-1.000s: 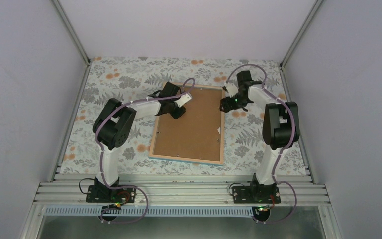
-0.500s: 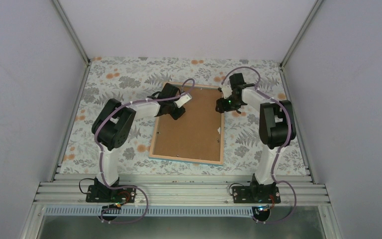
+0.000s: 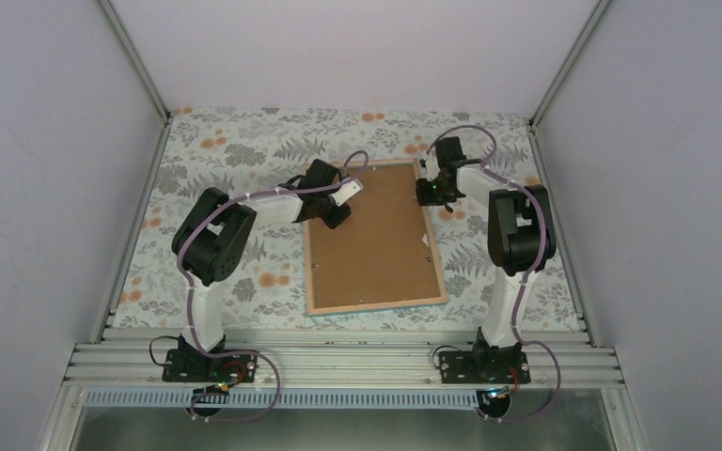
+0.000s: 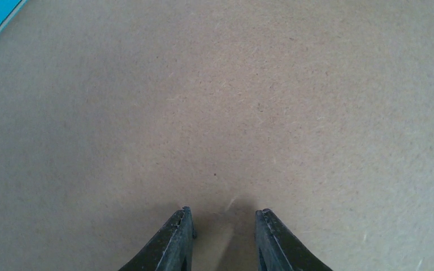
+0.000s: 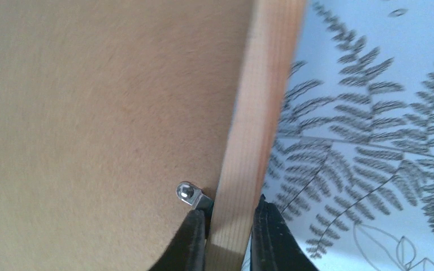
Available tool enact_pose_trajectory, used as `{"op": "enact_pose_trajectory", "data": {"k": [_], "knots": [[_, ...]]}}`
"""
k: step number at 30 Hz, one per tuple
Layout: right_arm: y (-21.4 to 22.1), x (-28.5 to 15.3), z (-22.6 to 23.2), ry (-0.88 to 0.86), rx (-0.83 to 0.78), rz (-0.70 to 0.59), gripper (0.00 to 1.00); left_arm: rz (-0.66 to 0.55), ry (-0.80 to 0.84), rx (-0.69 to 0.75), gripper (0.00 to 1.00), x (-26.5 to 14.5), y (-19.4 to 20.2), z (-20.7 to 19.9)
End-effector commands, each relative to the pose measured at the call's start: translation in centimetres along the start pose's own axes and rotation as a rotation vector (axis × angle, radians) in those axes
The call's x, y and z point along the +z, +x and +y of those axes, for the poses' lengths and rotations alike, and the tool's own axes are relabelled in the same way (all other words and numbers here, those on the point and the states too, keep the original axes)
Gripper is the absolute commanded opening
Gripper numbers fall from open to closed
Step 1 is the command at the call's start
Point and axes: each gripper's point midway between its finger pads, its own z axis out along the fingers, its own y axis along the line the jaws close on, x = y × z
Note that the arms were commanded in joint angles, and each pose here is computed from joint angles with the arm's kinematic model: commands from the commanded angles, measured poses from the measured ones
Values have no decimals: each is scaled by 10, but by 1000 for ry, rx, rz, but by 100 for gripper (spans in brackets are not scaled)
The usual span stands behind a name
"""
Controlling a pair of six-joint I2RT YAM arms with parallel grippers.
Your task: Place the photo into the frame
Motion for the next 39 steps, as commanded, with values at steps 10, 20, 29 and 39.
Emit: {"op": "enact_pose_trajectory", "data": {"k": [10, 20, 29, 39], "knots": [[-36, 28, 2, -47, -82, -30, 22, 97, -12, -19, 29, 7, 27, 1], [-11, -44, 24, -204, -280, -12, 84, 90, -31, -15, 29, 3, 24, 6], [103, -81, 16, -159, -411, 135, 84, 89, -24, -18, 29, 4, 22, 5], [134, -55, 5, -135, -347, 222, 65, 90, -18, -20, 29, 5, 24, 3]]}}
